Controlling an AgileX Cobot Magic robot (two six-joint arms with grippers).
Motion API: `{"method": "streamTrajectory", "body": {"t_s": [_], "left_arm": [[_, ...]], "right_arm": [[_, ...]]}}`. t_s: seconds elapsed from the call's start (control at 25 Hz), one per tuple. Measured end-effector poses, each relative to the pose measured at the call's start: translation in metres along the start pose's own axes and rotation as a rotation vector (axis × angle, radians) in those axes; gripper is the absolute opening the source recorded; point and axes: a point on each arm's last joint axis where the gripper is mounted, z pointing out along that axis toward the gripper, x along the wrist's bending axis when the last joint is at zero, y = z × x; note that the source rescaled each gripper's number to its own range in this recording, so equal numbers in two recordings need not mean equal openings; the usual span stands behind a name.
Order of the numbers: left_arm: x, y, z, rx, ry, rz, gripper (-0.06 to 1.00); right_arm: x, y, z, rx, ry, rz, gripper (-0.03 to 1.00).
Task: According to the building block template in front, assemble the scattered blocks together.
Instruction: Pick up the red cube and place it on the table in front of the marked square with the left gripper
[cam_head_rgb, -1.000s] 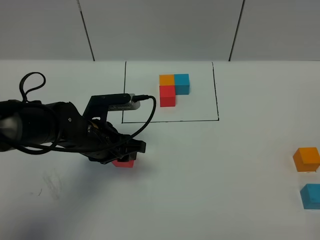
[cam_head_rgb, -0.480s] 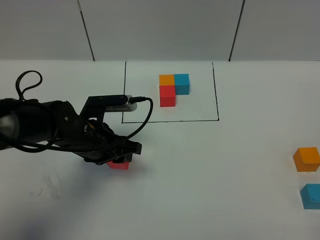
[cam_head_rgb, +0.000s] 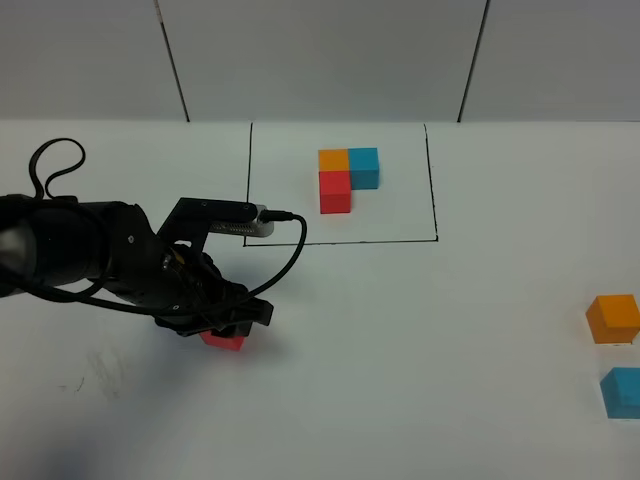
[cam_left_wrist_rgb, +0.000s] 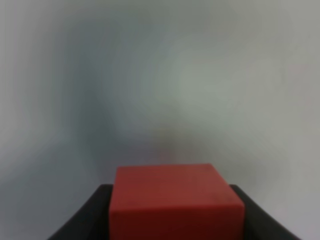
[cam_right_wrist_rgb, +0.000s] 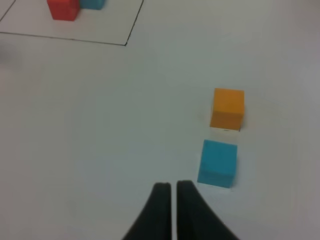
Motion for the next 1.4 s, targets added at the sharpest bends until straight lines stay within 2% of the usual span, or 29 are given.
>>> {"method": "streamTrajectory", "body": {"t_s": [0.28, 0.4, 0.52, 0.76, 1.08, 1.2, 1.4], "left_arm": [[0.002, 0.01, -0.012, 0.092, 0.053, 0.234, 0.46], [0.0, 0.014, -0.019, 0.087, 0.048, 0.338, 0.46], [-0.004, 0.017, -0.024, 0.088, 0.023, 0.498, 0.46], [-0.02, 0.012, -0.025, 0.1, -0.082, 0.846, 0.46], [-0.029, 0.01, -0.025, 0.075, -0.155, 1.196, 0.46], [-0.036, 0.014, -0.027, 0.054, -0.158, 1.27, 0.46], [-0.051, 0.025, -0.034, -0.001, -0.15, 1.304, 0.46]], "right_arm": [[0.0, 0.0, 0.0, 0.0, 0.0, 0.0, 0.0], [0.0, 0.0, 0.0, 0.0, 0.0, 0.0, 0.0], [0.0, 0.0, 0.0, 0.0, 0.0, 0.0, 0.0], [0.0, 0.0, 0.0, 0.0, 0.0, 0.0, 0.0], [0.0, 0.0, 0.0, 0.0, 0.0, 0.0, 0.0], [0.0, 0.0, 0.0, 0.0, 0.0, 0.0, 0.0], [0.0, 0.0, 0.0, 0.0, 0.0, 0.0, 0.0]]}}
